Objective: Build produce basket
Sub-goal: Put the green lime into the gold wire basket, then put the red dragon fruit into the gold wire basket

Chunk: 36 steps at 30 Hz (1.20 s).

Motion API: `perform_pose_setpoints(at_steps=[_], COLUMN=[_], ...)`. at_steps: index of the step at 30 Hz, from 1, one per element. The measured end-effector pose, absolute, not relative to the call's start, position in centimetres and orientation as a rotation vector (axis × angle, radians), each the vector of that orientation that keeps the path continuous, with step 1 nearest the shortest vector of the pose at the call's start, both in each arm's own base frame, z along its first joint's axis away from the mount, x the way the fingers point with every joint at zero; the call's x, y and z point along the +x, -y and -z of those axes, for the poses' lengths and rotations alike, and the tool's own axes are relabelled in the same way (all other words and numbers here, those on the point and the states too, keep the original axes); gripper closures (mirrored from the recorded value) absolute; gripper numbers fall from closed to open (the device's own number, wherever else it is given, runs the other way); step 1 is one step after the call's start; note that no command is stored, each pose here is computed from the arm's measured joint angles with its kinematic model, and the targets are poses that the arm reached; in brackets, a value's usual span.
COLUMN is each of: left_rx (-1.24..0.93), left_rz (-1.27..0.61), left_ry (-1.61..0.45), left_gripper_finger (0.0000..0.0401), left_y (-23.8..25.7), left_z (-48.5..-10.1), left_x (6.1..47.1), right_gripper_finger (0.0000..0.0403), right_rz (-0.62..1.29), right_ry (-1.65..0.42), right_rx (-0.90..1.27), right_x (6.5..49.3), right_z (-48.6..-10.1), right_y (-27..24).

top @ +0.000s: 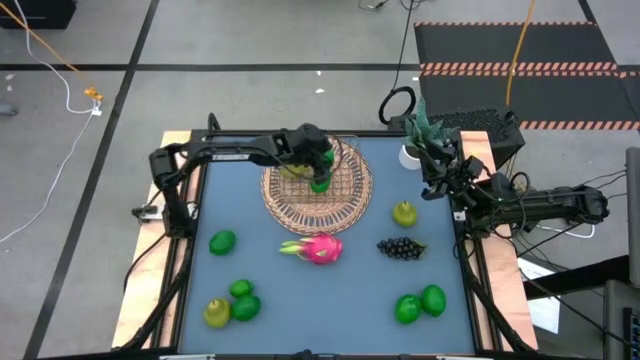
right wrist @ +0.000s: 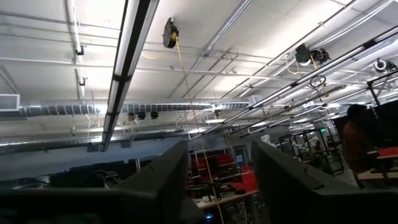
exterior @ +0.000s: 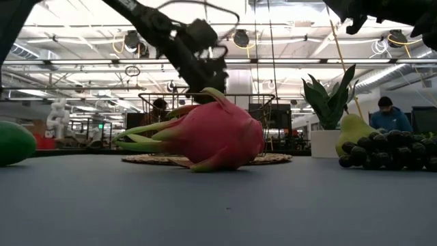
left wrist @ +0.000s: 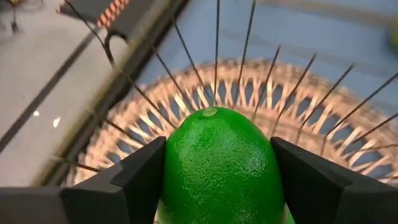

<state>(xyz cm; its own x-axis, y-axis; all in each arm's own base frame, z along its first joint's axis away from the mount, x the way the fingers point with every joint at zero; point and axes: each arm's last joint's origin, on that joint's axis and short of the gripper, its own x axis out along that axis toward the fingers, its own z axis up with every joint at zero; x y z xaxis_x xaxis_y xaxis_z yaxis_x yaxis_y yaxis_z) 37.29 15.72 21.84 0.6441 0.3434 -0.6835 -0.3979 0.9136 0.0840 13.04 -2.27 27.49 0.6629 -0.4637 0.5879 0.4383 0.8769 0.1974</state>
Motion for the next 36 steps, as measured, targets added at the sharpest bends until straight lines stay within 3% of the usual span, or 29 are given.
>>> perform_pose_setpoints(at_steps=[5,18,28,36], left_rx=[-0.089,-0.058,-0.048,0.085], left_rz=[-0.415,-0.429,-0.388,-0.041], left_ry=[-0.812,-0.792,-0.674,-0.613], left_gripper_finger=[0.0129,0.0047,0.0041,0.0041], left_y=[-15.6,-14.9,-11.3,-2.9], left_z=[-20.4,-21.2,-28.4,-32.6], left_x=[37.6,37.8,35.0,33.1], right_gripper_finger=[0.0232,0.0232,0.0232,0.0232], right_rz=[0.517,0.516,0.522,0.513], right_ry=[0.671,0.673,0.668,0.674], right_rx=[0.027,0.033,0.016,0.033], right_x=[13.0,13.0,13.0,13.0], right_z=[-27.5,-27.5,-27.5,-27.5], right_y=[2.3,2.3,2.3,2.3])
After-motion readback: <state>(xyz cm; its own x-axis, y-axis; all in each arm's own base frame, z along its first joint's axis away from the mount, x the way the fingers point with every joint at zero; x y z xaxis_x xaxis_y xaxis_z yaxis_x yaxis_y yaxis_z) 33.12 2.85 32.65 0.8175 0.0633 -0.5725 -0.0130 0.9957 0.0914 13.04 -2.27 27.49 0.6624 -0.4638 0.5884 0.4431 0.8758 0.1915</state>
